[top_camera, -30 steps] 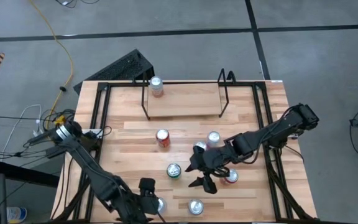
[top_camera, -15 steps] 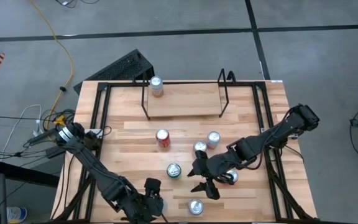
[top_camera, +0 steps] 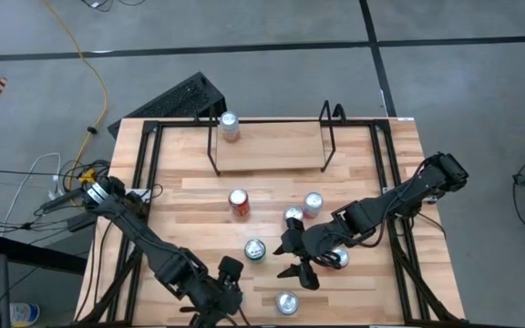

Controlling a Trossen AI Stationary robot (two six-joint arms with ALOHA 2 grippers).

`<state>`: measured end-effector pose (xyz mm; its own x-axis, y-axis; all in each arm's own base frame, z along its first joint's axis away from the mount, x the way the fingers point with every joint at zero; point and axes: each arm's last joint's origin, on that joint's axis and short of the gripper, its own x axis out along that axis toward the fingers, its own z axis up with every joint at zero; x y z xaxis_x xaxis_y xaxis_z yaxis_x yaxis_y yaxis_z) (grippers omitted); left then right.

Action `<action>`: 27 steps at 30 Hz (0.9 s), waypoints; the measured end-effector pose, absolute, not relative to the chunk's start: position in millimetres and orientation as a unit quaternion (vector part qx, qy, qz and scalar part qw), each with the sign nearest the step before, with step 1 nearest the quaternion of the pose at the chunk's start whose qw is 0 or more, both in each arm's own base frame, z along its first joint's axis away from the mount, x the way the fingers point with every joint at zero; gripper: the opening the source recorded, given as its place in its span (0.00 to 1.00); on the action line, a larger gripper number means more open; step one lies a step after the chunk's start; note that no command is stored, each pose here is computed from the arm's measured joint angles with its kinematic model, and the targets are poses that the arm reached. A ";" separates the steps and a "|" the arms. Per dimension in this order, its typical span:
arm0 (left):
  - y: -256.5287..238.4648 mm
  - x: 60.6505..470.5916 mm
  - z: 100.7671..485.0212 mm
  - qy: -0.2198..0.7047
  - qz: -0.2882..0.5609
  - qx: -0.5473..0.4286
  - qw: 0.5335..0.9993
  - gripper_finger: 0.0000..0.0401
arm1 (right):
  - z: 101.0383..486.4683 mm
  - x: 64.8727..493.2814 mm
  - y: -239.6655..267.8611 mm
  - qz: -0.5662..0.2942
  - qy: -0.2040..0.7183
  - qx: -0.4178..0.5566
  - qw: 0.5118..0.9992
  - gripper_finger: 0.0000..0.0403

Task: Place canned beverage on shelf
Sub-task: Put the bottom white orange soda can on the shelf aligned with the other white orange soda can

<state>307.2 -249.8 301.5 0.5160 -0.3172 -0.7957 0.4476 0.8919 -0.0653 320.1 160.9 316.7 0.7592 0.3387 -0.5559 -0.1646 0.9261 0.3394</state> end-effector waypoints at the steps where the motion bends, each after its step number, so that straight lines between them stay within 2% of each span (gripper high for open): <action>1: -248.8 306.5 302.3 0.442 -0.219 0.072 0.867 0.80 | 316.7 320.2 160.8 0.135 0.319 0.136 0.928 0.66; 27: -247.0 305.7 294.9 0.438 -0.253 0.117 0.855 0.80 | 315.4 320.8 157.6 0.124 0.324 0.132 0.929 0.66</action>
<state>305.7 -247.0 294.9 0.4885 -0.3297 -0.8079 0.5353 0.8444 -0.0209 320.8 157.6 315.4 0.7594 0.3157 -0.5689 -0.1447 0.9344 0.3254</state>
